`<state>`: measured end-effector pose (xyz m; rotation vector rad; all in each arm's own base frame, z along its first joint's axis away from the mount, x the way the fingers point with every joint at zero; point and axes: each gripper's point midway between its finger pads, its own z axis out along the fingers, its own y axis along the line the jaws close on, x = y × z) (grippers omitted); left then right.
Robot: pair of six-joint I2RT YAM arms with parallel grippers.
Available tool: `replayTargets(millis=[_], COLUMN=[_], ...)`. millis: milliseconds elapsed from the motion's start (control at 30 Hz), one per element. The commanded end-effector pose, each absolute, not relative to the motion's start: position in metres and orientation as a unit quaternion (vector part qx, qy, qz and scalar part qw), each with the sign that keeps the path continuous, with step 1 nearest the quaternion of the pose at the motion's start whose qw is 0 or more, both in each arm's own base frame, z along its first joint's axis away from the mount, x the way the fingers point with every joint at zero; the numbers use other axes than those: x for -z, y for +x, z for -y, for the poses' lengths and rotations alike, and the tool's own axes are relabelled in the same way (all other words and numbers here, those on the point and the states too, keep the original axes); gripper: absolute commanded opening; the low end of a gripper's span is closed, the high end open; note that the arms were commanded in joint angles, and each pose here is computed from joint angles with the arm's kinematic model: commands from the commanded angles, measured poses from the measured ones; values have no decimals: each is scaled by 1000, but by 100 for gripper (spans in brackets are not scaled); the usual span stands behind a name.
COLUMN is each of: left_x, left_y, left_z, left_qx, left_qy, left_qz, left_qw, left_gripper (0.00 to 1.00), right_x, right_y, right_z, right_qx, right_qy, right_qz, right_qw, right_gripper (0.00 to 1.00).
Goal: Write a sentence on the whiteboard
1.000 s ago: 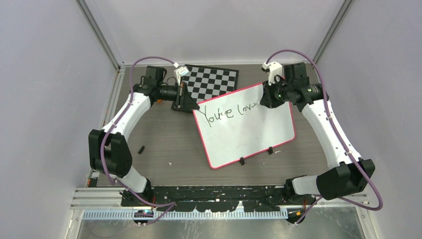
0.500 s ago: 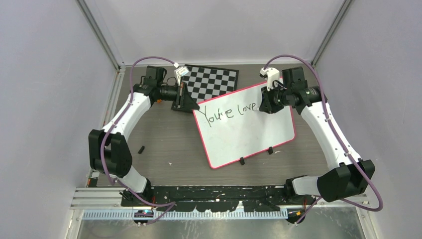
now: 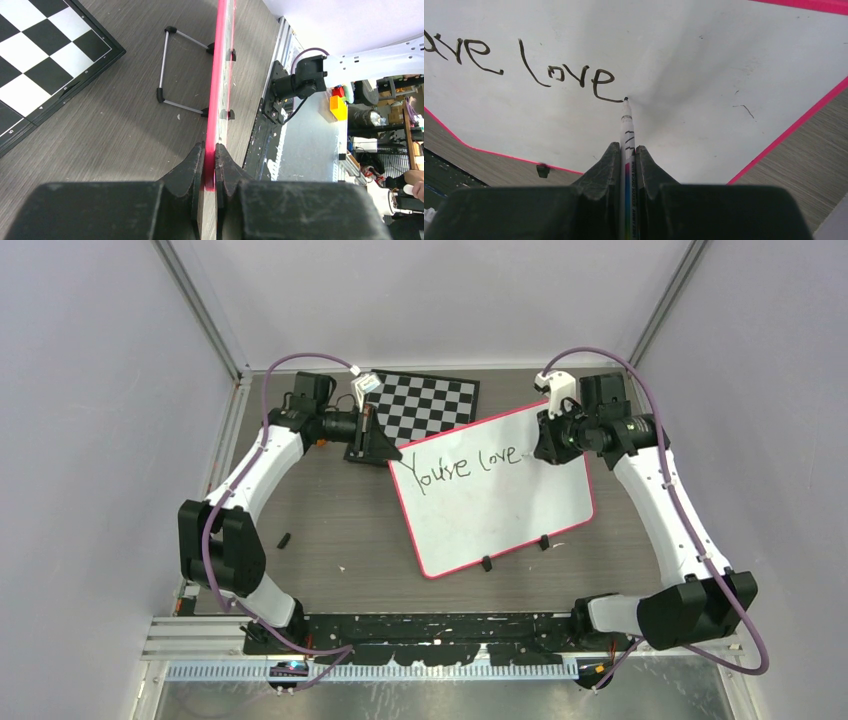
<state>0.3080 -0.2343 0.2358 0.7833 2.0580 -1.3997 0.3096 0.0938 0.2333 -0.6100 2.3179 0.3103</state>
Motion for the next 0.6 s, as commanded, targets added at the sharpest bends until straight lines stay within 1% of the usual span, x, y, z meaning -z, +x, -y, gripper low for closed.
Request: replayTargets(millis=[0,233,567], left_x=[-233,-235,-234], left_y=[306,305,306], left_z=[242,242,242], left_qx=[510,511,511], left_qy=[302,303,302], left_qz=[-763,-762,-762], left_qw=[258,259,260], left_gripper=[0,0,0], right_x=[-270,-266,-266], right_y=[314,330,338], right_z=[-93,-89,-104], right_qx=[-114,-100,-138], right_qy=[-237,-223,-225], right_qz=[-874,-878,-876], right_qw=[408,411,403], right_gripper=[0,0,0])
